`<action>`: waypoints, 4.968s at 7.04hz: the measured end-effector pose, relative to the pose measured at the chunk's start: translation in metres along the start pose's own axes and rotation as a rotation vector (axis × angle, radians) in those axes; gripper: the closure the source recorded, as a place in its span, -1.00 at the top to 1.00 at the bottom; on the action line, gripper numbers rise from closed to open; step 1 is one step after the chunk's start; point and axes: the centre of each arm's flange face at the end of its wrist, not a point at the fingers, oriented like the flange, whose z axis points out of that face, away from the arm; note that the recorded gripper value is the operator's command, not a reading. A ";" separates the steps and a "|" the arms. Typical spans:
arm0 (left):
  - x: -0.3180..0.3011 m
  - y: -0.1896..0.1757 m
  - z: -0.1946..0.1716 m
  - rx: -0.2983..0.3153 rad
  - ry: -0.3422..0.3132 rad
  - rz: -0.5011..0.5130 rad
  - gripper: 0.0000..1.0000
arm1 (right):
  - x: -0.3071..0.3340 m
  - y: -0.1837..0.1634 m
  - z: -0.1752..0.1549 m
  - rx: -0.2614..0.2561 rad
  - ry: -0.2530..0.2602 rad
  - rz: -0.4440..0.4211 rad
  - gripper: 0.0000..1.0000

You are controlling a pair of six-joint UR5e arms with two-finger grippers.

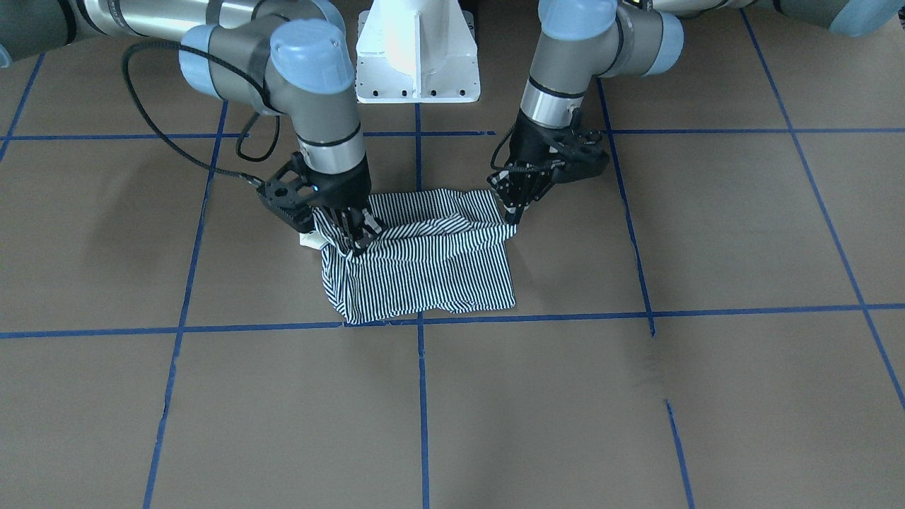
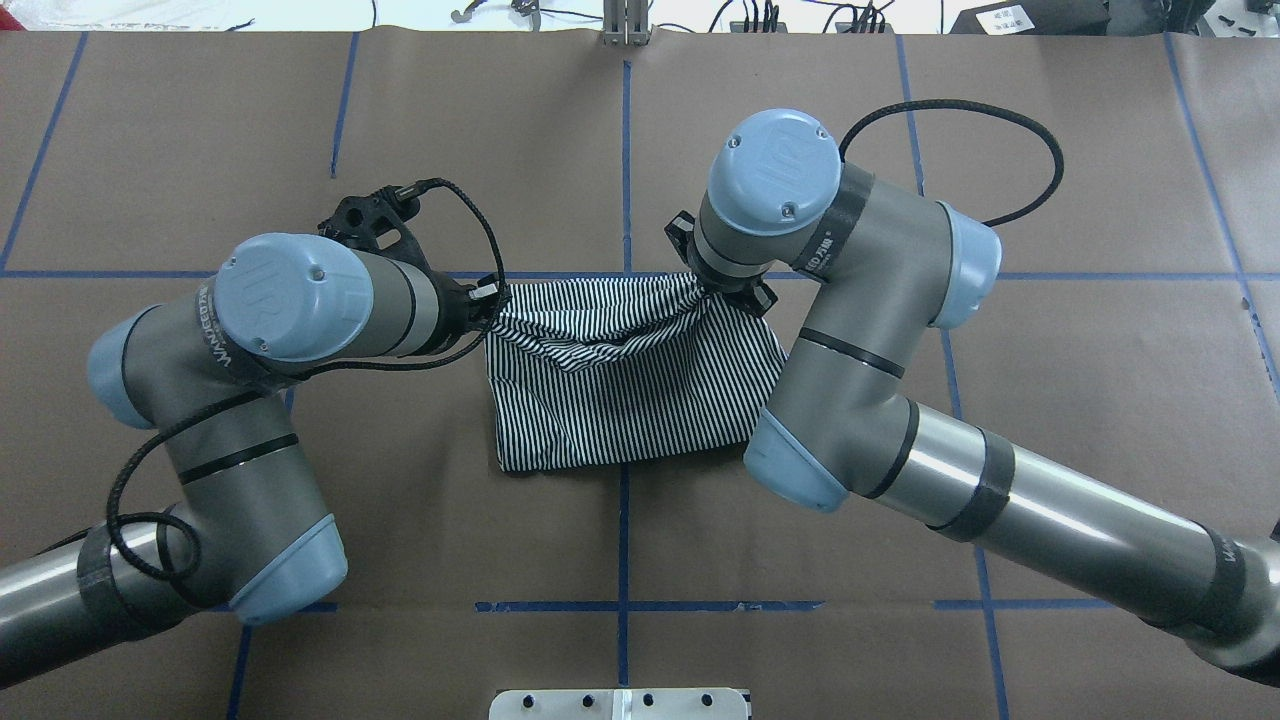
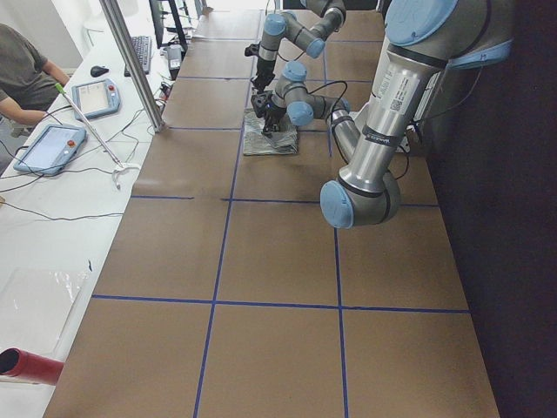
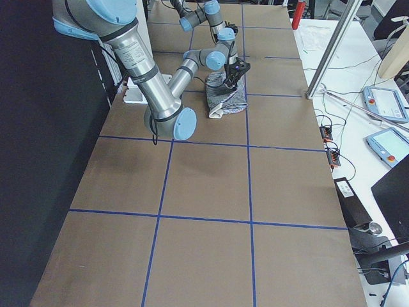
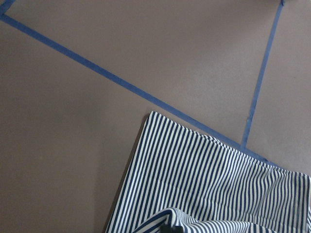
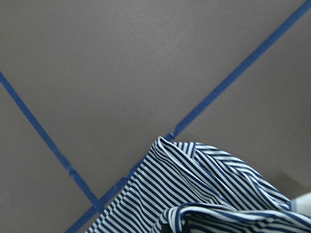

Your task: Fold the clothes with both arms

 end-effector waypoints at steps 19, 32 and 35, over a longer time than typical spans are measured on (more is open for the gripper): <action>0.091 -0.112 0.116 -0.085 0.074 0.409 -1.00 | 0.023 -0.101 -0.002 -0.118 -0.052 -0.200 1.00; -0.025 -0.168 -0.001 -0.100 0.147 0.394 -1.00 | -0.086 -0.059 0.088 -0.014 0.005 -0.391 -1.00; -0.082 -0.193 -0.003 -0.076 0.098 0.494 -1.00 | -0.015 -0.215 0.051 -0.091 -0.006 -0.446 -1.00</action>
